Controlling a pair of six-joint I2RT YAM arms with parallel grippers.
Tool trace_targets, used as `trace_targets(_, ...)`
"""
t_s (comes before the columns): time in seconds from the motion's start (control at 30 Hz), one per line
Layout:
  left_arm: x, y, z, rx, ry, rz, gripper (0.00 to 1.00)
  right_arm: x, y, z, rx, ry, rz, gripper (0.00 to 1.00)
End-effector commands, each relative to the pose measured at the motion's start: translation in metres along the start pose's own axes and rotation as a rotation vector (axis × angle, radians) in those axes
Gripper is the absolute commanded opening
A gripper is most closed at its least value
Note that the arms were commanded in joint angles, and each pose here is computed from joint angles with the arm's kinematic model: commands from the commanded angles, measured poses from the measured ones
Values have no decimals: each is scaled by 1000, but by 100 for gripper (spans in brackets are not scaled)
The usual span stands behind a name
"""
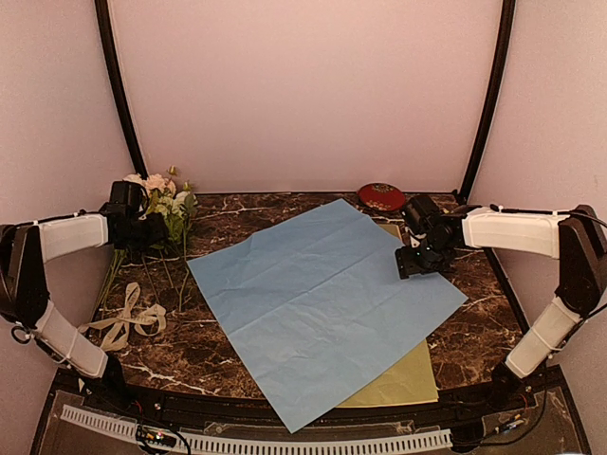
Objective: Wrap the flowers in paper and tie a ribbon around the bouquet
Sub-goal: Pick up the fake flower from the corner of the board.
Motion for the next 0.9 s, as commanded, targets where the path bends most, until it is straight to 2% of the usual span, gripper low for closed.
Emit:
trace_targets(0.0,-8,20,-15,37,79,163,71,5,2,0,-3,-28,21,76)
trace_targets(0.07,6,31,-13,105,23,160,72,0,2,-6,-18,0,39,75)
trace_targets(0.2,44,28,4,187,-65,18,68,-7,3,-11,-11,11,49,76)
trace_targets(0.3,62,33,6,214,25,-32,71,-8,7,-13,15,11,50,76)
trace_targets(0.4,63,57,2,288,182,-27,75,-6,12,-14,47,9,67,76)
trace_targets(0.5,47,71,3,352,331,-69,88,-4,17,-16,75,13,90,76)
trace_targets(0.67,42,93,14,486,357,-155,91,-1,26,-18,140,6,127,77)
trace_targets(0.73,38,100,13,510,390,-188,87,0,28,-19,152,4,139,77)
trace_targets(0.8,33,107,6,544,427,-223,79,-1,30,-20,159,7,153,77)
trace_targets(0.87,32,114,2,585,442,-248,63,-2,30,-22,160,11,162,77)
Point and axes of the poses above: each gripper's point midway between its finger pads, its own z axis back along the fingers, its own y axis along the line the jaws close on, x = y × z, the point moved 4 cm from there along z, back along the fingers, and after that the axes turned 14 degrees about z, right-handed, at the moved point
